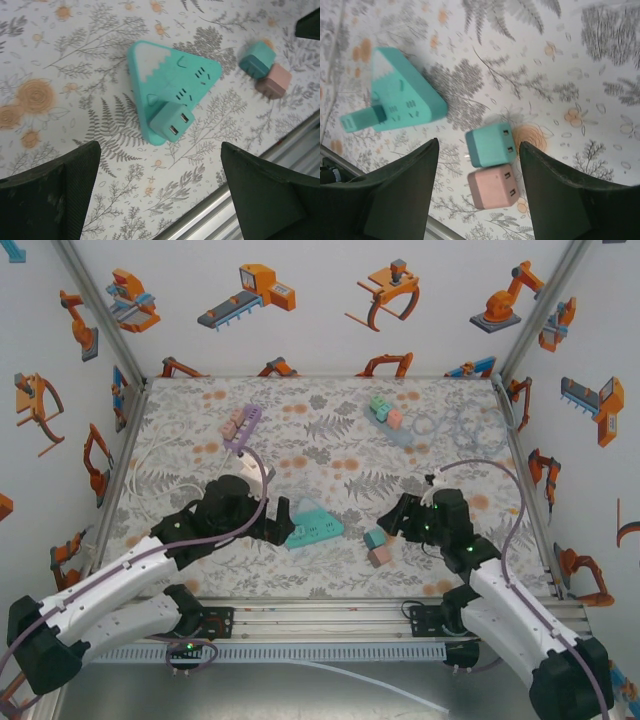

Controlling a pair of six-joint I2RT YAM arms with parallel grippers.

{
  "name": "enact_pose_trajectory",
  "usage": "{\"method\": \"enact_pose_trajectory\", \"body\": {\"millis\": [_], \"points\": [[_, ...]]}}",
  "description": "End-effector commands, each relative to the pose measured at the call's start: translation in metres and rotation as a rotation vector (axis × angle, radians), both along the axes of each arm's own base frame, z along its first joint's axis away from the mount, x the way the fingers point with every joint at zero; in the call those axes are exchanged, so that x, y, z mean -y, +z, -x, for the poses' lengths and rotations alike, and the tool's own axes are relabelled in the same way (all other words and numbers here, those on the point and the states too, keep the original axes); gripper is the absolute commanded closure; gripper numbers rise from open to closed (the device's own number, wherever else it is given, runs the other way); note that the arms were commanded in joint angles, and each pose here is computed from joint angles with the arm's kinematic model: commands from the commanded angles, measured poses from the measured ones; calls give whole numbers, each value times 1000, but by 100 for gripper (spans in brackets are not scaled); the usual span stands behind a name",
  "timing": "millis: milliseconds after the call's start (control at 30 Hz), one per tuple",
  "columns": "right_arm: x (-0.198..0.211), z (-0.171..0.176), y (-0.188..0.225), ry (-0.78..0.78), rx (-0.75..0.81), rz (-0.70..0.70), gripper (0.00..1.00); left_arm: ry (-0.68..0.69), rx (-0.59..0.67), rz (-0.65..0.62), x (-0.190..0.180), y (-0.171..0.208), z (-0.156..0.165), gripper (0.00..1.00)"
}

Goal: Pull the plug off the socket

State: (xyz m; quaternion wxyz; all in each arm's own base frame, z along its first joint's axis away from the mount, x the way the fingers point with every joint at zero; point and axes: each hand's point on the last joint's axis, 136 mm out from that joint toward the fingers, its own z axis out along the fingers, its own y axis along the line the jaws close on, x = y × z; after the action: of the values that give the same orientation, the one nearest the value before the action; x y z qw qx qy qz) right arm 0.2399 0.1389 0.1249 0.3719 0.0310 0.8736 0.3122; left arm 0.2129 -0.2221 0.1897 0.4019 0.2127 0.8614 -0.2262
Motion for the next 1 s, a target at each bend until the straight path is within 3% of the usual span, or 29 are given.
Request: {"method": "enact_pose_trajectory", "body": {"millis": [0, 200, 300, 533, 800, 967], "points": [[-3, -5, 49, 77, 176, 93, 39, 114, 22, -19, -18, 9, -8, 3], [-45, -9, 91, 248, 278, 194, 40, 154, 38, -36, -28, 15, -11, 3], [-82, -7, 99, 352, 303, 284, 39, 106, 62, -17, -22, 23, -8, 3], [-151, -22, 85, 496, 172, 304, 38, 3, 149, 10, -14, 45, -1, 3], [-199, -50, 29, 593, 23, 313, 35, -325, 302, -218, -1, 26, 22, 3], [-203, -65, -4, 569, -44, 279, 34, -421, 263, -424, 4, -8, 17, 3]]}}
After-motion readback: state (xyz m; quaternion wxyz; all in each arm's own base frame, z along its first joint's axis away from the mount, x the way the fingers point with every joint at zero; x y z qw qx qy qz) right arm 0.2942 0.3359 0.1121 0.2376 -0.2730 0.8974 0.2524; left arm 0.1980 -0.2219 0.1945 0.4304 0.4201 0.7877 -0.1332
